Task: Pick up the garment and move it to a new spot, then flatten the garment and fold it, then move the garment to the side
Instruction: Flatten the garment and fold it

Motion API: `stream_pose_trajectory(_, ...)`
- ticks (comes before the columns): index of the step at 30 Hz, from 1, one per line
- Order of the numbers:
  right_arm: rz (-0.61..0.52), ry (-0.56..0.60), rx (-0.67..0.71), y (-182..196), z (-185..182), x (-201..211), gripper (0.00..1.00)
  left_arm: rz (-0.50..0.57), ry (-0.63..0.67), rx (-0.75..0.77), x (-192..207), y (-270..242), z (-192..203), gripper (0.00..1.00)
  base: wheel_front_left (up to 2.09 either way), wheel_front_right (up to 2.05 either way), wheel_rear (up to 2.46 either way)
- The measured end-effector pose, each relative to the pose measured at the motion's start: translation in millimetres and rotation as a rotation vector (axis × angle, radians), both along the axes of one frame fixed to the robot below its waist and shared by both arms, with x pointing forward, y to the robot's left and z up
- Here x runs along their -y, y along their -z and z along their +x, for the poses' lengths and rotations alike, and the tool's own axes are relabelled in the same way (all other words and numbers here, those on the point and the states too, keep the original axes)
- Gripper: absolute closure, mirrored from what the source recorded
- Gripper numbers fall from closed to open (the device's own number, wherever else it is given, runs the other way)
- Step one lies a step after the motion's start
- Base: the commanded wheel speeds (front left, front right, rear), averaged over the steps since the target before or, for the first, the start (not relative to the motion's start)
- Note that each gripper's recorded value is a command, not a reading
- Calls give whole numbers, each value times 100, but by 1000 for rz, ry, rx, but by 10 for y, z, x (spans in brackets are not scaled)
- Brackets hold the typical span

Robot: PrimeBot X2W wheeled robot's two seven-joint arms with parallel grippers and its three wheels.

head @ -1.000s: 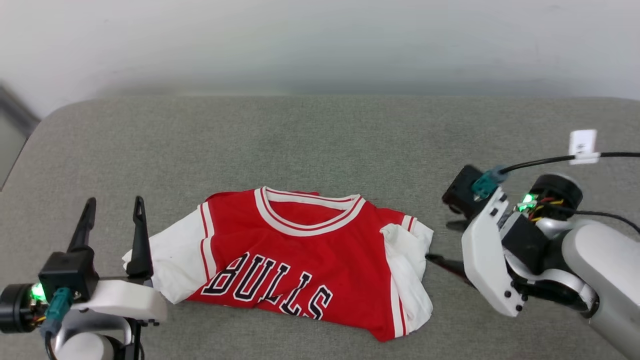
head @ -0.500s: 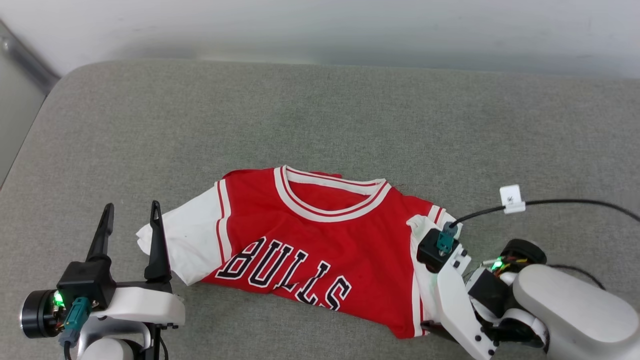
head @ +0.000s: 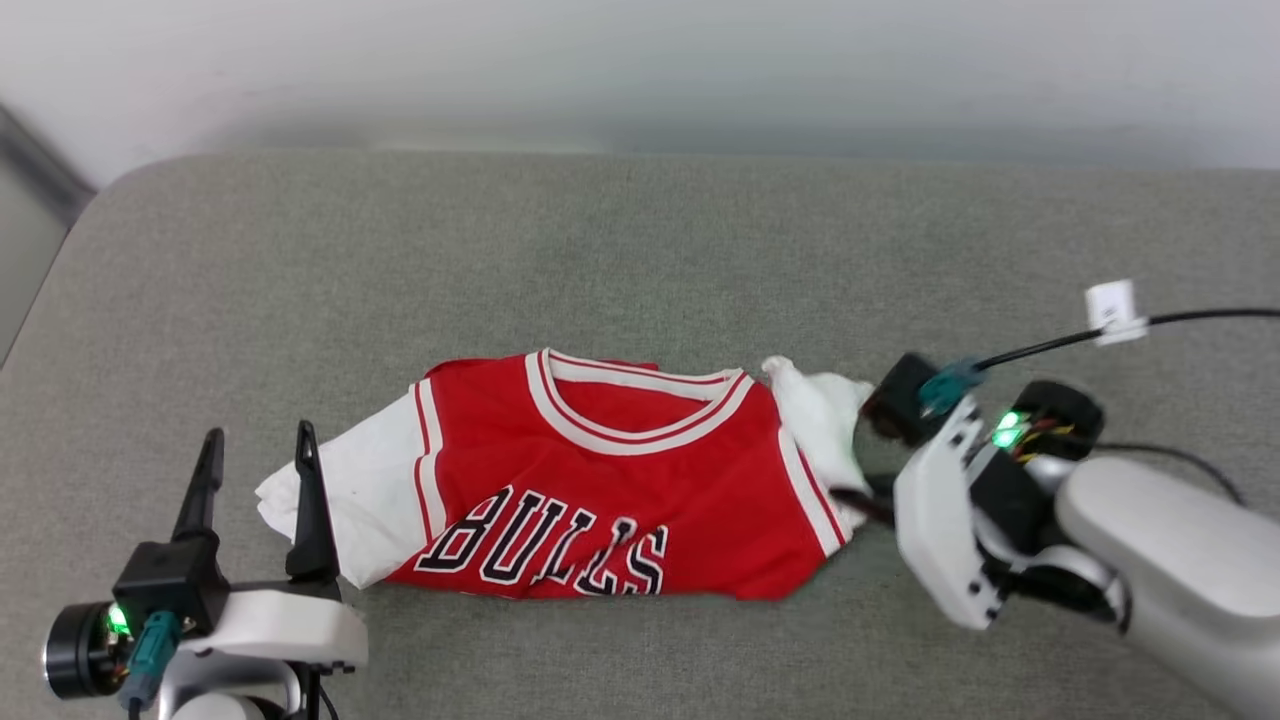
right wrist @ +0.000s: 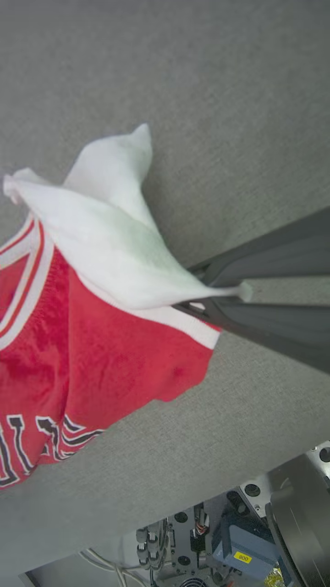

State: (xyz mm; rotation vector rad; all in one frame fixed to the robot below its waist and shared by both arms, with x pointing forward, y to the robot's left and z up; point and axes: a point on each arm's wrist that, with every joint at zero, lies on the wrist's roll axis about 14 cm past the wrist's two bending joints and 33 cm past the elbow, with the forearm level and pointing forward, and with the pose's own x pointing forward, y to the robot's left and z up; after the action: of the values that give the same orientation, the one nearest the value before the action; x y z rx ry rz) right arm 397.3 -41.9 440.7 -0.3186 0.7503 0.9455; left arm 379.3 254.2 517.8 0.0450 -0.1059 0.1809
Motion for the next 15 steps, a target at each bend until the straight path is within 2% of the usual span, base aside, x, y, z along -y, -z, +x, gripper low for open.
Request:
stream_pose_trajectory(5,74,68,145,-444,208,230,100,-9,1,10,13,-24,-91,0,0,0,0)
stream_pose_trajectory(8,109,138,183,-591,251,460,100,-21,5,10,50,-13,-145,0,0,0,0)
stream_pose_trajectory(15,125,324,33,-87,-126,1010,100,-40,21,-6,118,54,-217,0,0,0,0)
